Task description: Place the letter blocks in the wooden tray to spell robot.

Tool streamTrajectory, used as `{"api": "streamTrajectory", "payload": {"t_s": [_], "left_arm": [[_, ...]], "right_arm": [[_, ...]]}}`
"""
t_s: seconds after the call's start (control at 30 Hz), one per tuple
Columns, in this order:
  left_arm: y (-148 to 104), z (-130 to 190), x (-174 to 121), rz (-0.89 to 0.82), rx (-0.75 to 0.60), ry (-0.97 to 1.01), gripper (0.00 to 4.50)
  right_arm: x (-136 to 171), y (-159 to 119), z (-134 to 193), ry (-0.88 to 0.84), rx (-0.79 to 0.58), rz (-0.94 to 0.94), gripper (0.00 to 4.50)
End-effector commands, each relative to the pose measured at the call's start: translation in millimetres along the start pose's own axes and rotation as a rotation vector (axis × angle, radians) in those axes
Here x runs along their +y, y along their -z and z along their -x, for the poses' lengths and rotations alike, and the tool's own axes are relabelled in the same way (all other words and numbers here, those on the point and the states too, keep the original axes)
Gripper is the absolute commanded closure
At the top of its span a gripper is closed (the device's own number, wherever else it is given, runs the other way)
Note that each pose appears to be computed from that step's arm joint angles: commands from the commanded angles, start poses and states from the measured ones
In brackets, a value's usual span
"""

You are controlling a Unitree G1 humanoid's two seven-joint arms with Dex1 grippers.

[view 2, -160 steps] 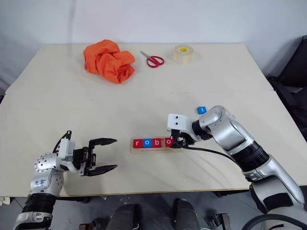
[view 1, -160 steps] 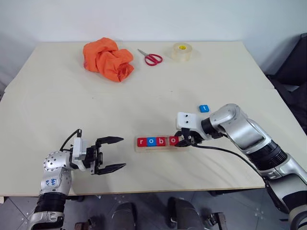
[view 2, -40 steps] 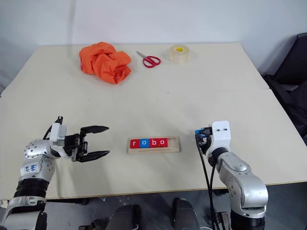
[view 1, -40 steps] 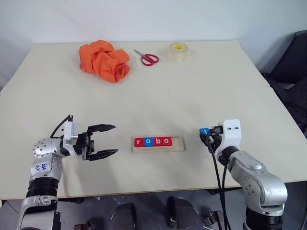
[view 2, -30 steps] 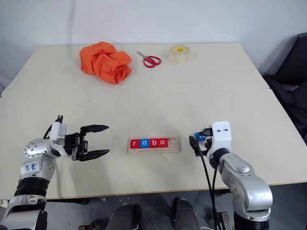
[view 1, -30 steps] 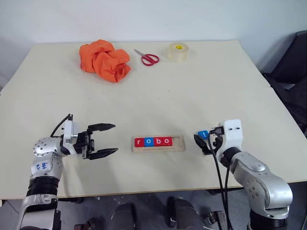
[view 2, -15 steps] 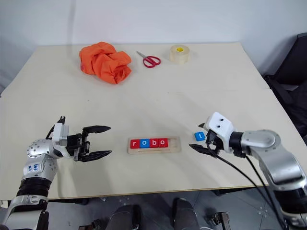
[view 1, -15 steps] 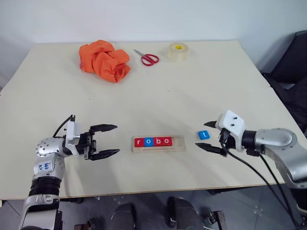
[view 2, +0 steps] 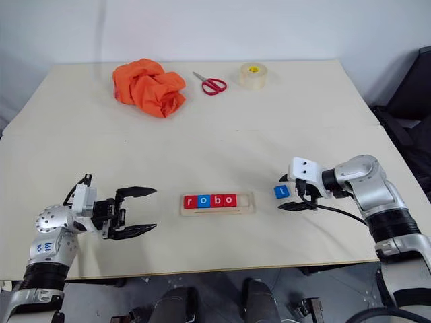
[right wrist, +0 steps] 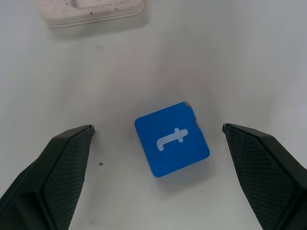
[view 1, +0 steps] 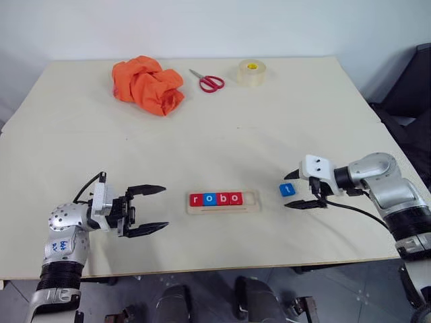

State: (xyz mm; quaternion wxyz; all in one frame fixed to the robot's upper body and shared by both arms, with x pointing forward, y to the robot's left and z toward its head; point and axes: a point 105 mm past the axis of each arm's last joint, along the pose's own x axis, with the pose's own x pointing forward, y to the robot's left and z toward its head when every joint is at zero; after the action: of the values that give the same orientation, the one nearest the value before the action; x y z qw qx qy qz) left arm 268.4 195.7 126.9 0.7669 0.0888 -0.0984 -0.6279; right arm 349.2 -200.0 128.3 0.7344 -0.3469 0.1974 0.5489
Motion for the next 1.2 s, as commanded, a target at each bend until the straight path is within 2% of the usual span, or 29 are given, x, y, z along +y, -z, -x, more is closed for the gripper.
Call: {"api": "streamTrajectory", "payload": {"t_s": [0.03, 0.07, 0.3, 0.33, 0.47, 0.63, 0.77, 0.93, 1.2], "left_arm": [[-11, 4, -1, -0.038, -0.027, -0.011, 0.00], [-10, 4, -2, -0.038, -0.023, -0.011, 0.00], [-11, 5, -4, -0.041, -0.019, -0.003, 0.00], [-11, 5, -4, -0.041, -0.018, -0.002, 0.00], [-11, 5, -2, -0.042, -0.017, 0.000, 0.00], [-10, 5, 1, -0.040, -0.015, 0.000, 0.00], [-10, 3, 3, -0.039, -0.018, 0.000, 0.00], [-9, 0, 5, -0.042, -0.024, 0.002, 0.00], [-9, 0, 4, -0.046, -0.029, -0.004, 0.00]], "right_arm": [[-1, 3, 0, -0.022, 0.012, 0.021, 0.42], [-1, 3, 0, -0.022, 0.010, 0.021, 0.61], [-2, 7, -3, -0.023, 0.016, 0.022, 2.94], [-3, 6, -3, -0.019, 0.013, 0.026, 3.05], [-5, -5, 1, 0.004, -0.014, 0.050, 3.04], [-4, -47, 8, 0.025, -0.116, -0.002, 3.04], [10, -65, 1, -0.009, -0.091, -0.022, 3.04], [19, -77, -14, -0.038, -0.065, -0.006, 3.04], [22, -82, -32, -0.058, -0.049, 0.017, 3.04]]}}
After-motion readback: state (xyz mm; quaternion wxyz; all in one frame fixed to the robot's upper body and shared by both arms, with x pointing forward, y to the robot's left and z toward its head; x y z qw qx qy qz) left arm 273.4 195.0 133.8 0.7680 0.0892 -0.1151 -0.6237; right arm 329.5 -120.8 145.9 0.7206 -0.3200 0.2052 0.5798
